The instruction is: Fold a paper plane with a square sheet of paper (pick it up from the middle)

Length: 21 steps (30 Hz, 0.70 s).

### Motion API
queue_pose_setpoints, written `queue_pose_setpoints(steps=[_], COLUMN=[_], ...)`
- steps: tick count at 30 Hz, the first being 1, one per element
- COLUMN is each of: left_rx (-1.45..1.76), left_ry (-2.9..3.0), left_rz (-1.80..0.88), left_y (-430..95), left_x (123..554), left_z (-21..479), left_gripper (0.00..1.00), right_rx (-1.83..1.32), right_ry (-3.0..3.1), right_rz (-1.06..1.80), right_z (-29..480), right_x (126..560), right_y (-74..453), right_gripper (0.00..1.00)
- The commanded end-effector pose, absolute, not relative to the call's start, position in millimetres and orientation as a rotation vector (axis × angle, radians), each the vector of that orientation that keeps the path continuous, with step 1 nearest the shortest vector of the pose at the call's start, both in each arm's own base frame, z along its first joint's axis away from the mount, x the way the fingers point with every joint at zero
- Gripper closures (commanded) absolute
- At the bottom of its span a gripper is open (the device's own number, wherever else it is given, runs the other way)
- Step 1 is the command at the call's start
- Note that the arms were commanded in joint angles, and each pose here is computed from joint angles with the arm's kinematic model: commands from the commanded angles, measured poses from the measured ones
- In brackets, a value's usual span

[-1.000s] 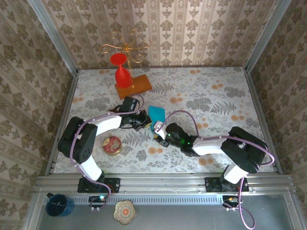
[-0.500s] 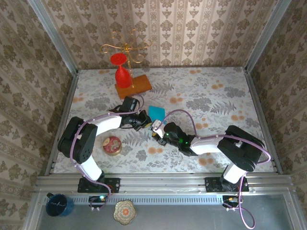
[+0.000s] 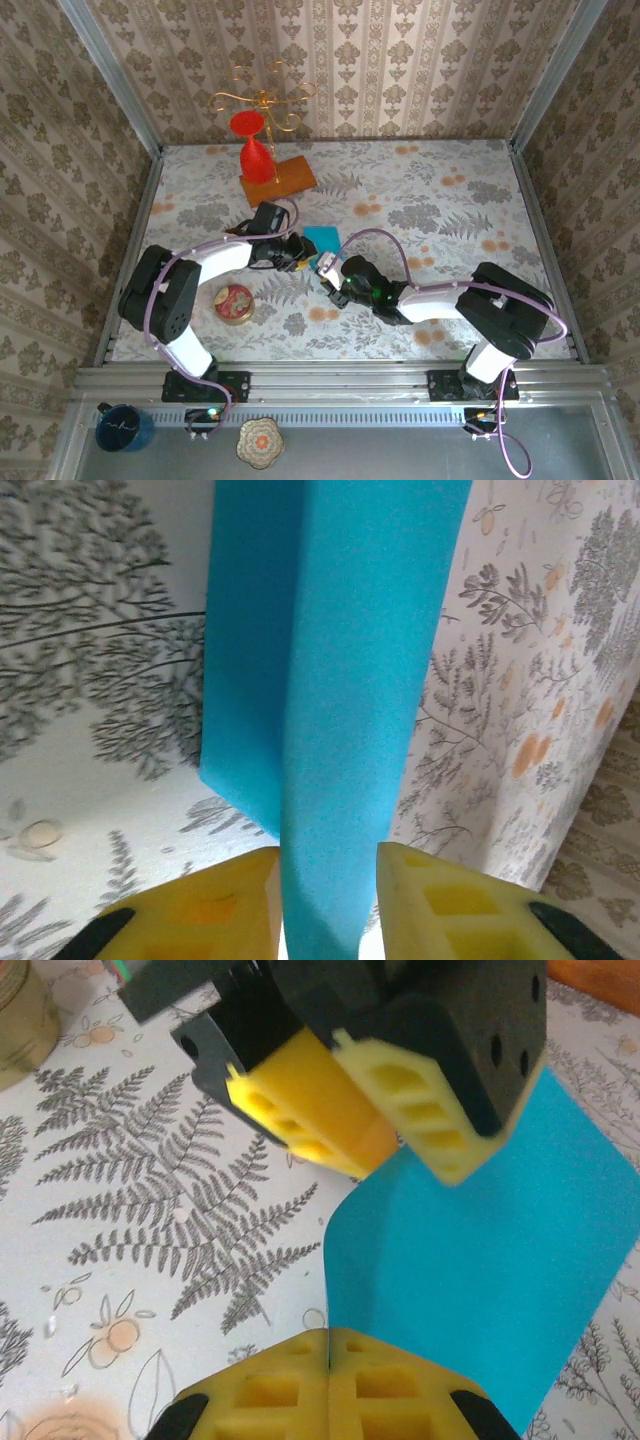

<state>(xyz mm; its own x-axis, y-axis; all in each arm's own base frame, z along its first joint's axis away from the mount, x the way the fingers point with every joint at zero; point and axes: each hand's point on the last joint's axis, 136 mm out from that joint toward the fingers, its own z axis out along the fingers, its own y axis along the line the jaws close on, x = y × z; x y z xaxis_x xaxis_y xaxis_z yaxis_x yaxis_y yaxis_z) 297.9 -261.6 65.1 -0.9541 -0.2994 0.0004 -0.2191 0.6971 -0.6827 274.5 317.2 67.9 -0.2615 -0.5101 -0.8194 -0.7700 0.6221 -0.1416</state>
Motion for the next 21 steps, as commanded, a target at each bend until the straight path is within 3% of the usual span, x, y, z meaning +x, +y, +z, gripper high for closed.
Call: queue_pose_setpoints(steps=[1,10,21], left_rx=[-0.404,-0.194,-0.019], left_ry=[2.773,2.709,2.875], left_rz=[-1.024,-1.077,-1.014], left_y=[-245.4,-274.3,-306.0], left_x=[296.5,300.4,295.1], left_z=[73.4,93.2,53.9], left_gripper=[0.64,0.68,0.76], right_rx=[-1.032,-0.975,-0.862], right_ry=[2.015,2.177,2.234], right_rz=[0.449,0.634,0.764], right_z=[65.5,49.9,52.7], right_x=[256.5,227.9,227.5], right_y=[309.2,300.0,299.8], right_gripper=[1.00,1.00,1.00])
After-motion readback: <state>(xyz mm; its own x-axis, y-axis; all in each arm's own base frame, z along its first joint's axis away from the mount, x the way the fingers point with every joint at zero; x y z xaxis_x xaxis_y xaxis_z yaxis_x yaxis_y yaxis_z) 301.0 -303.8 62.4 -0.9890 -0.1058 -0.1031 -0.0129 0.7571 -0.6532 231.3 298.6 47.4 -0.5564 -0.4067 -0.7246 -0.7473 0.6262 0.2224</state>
